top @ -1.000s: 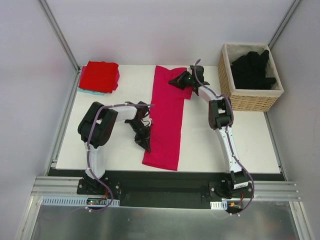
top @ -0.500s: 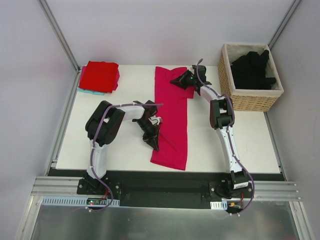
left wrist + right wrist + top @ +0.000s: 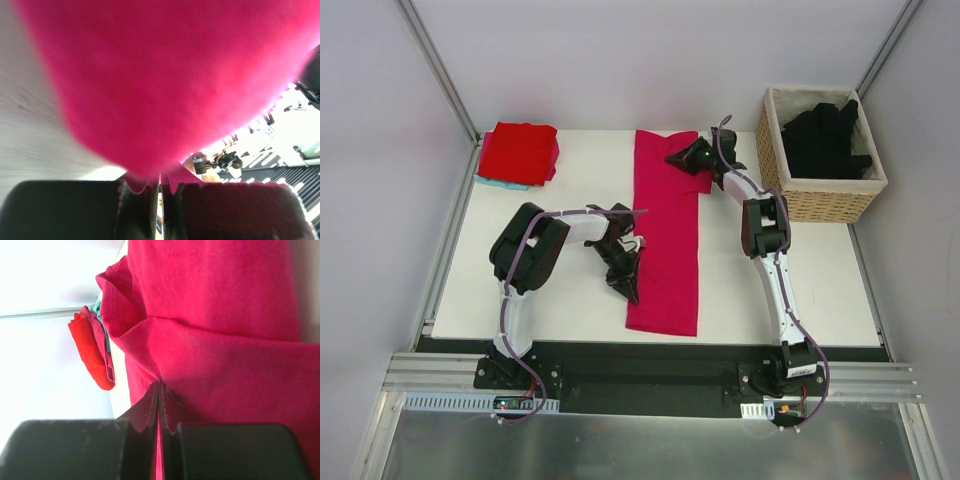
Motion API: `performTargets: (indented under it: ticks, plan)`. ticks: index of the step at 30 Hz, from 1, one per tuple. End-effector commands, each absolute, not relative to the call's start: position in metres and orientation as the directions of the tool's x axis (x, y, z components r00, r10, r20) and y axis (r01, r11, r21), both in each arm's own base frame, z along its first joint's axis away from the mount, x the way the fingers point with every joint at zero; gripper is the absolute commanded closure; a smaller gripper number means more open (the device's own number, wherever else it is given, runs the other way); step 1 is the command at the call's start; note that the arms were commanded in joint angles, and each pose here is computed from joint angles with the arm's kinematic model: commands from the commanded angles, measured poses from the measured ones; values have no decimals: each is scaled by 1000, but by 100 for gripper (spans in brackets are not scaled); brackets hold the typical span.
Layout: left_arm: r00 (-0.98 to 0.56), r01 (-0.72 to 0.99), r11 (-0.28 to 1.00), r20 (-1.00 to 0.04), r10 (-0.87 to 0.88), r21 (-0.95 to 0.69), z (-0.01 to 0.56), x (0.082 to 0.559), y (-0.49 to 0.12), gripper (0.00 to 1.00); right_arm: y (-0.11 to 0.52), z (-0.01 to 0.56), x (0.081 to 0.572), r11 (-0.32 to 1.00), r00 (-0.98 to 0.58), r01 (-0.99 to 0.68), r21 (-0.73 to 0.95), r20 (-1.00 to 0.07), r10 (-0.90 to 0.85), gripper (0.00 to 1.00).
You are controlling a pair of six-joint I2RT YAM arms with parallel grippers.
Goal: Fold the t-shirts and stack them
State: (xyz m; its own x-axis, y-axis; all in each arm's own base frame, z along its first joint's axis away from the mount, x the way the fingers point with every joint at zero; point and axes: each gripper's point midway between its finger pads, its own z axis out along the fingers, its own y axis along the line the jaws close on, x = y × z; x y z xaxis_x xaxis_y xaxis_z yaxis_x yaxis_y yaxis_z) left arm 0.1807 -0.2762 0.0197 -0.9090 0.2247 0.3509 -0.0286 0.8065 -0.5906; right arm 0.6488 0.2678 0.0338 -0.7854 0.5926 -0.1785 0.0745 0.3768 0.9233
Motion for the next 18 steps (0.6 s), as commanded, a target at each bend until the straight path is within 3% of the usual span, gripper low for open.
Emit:
performTargets:
  ticks: [1, 7, 14, 15, 16, 18]
  plan:
    - [-888, -33, 859, 409, 209, -511, 15, 161, -260, 100, 253, 52, 666, 421, -731, -10, 907, -294, 616, 99]
    - [-906, 4, 883, 372, 202, -469, 20, 167, -252, 100, 244, 68, 673, 472, -689, -53, 880, -374, 620, 99]
    - [-919, 6, 901, 354, 176, -434, 18, 175, -251, 100, 242, 83, 675, 451, -686, -78, 889, -377, 623, 99]
    - [-922, 6, 900, 347, 174, -436, 19, 178, -253, 97, 243, 85, 674, 450, -688, -89, 889, -382, 618, 99]
    - [-921, 3, 899, 349, 173, -437, 19, 179, -255, 86, 244, 88, 672, 445, -689, -105, 889, -387, 612, 99]
    - [-925, 7, 897, 337, 174, -443, 21, 183, -257, 76, 245, 102, 670, 436, -688, -139, 889, -403, 604, 99]
